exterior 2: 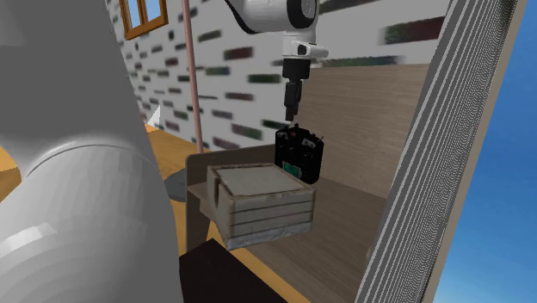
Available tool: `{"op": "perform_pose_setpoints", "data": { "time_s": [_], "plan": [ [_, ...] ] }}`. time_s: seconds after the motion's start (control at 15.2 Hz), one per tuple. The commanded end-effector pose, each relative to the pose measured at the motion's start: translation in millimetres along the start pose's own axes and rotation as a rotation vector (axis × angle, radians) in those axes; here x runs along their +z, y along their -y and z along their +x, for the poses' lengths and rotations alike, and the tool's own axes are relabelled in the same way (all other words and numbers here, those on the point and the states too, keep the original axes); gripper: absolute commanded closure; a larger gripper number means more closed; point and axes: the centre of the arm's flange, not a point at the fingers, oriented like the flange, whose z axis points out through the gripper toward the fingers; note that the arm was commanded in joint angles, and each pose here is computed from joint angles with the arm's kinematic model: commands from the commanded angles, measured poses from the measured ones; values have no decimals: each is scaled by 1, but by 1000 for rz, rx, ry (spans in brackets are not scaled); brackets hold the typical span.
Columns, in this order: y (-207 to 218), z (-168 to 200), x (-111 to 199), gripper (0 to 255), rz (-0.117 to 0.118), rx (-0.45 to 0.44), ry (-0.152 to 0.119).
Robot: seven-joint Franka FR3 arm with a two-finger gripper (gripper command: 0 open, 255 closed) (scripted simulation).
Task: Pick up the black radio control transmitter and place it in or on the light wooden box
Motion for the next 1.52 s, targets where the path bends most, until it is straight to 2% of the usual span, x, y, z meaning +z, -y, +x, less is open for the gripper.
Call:
{"op": "perform_pose_setpoints", "data": {
  "time_s": [0.0, 0.26, 0.79, 1.32, 1.39, 1.45],
  "plan": [
    [19, 9, 14, 0, 1, 116, 17],
    [53, 39, 45, 0, 2, 329, 48],
    [54, 38, 85, 0, 2, 334, 48],
    [54, 38, 85, 0, 2, 334, 48],
    [54, 38, 85, 255, 2, 334, 48],
    [54, 38, 85, 255, 2, 334, 48]
  ]
}}
